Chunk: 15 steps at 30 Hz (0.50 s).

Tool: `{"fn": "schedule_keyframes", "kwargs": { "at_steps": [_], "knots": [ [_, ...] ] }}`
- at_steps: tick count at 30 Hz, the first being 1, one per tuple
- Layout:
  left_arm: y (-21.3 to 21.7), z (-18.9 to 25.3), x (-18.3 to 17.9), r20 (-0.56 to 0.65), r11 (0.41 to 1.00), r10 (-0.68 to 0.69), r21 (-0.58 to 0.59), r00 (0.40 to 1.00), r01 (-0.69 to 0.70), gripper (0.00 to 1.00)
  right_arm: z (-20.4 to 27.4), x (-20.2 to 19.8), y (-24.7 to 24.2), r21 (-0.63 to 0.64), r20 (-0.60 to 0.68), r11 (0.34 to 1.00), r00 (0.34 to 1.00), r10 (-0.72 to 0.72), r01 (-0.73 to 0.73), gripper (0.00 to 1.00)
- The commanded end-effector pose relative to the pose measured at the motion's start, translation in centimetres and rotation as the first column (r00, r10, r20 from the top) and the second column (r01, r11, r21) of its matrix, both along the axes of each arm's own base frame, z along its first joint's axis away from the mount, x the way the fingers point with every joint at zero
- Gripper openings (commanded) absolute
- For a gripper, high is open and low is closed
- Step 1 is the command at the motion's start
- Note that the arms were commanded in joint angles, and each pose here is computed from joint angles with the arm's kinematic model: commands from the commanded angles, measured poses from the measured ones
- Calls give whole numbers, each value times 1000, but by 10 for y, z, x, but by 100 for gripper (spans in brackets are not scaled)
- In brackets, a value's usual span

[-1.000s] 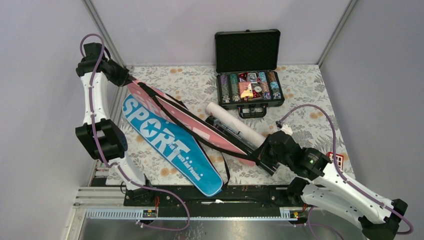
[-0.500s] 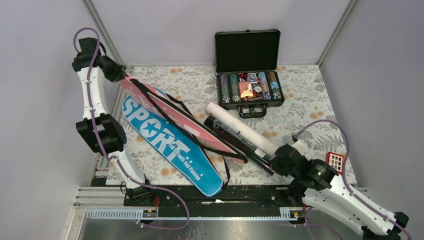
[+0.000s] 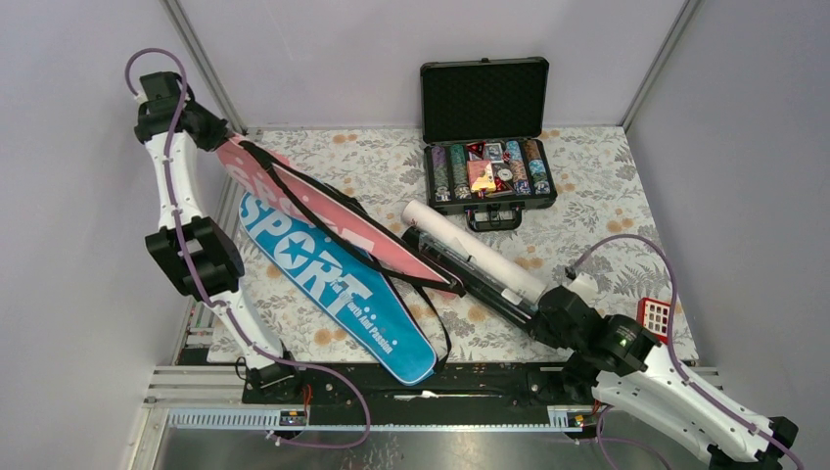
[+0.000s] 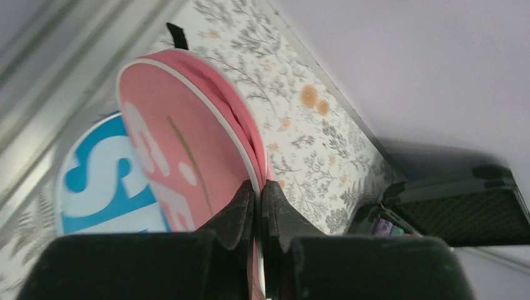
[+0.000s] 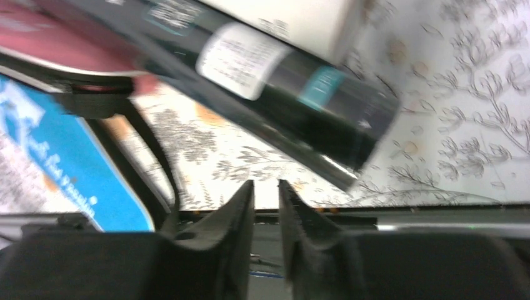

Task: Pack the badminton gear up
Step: Zip the racket bag at the center of the board.

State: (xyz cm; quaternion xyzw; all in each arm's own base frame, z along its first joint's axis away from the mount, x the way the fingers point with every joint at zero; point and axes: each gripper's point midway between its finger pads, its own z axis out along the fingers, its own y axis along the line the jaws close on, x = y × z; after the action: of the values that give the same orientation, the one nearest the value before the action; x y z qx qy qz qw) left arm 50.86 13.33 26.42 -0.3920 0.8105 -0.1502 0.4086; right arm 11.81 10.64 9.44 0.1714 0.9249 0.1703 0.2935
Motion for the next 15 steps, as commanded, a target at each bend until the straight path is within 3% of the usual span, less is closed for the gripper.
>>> {"fn": "schedule_keyframes", "kwargs": {
  "at_steps": [1, 3, 6, 10, 12, 14, 15],
  "knots": [
    [-46, 27, 25, 217, 982, -181, -10, 959, 188, 4, 62, 28, 27, 45, 198, 990, 973, 120, -131, 41],
    [-53, 21, 35, 240, 979, -196, -12, 951, 204, 11, 73, 31, 36, 42, 233, 982, 957, 171, -186, 48],
    [-53, 4, 45, 174, 982, -187, 61, 967, 179, 34, 82, 37, 40, 15, 251, 977, 947, 202, -213, 57],
    [-61, -2, 58, 173, 976, -217, 72, 961, 207, 69, 86, 44, 44, -44, 253, 969, 935, 248, -245, 71],
    [-62, 1, 56, 157, 974, -218, 105, 963, 203, 81, 86, 48, 47, -74, 251, 964, 930, 267, -257, 73],
    [-54, 2, 46, 79, 956, -192, 238, 978, 169, 98, 83, 51, 51, -82, 238, 961, 932, 275, -263, 74],
    [-49, 2, 38, 13, 929, -160, 339, 987, 146, 99, 82, 52, 55, -76, 229, 960, 932, 280, -270, 74]
  ]
}}
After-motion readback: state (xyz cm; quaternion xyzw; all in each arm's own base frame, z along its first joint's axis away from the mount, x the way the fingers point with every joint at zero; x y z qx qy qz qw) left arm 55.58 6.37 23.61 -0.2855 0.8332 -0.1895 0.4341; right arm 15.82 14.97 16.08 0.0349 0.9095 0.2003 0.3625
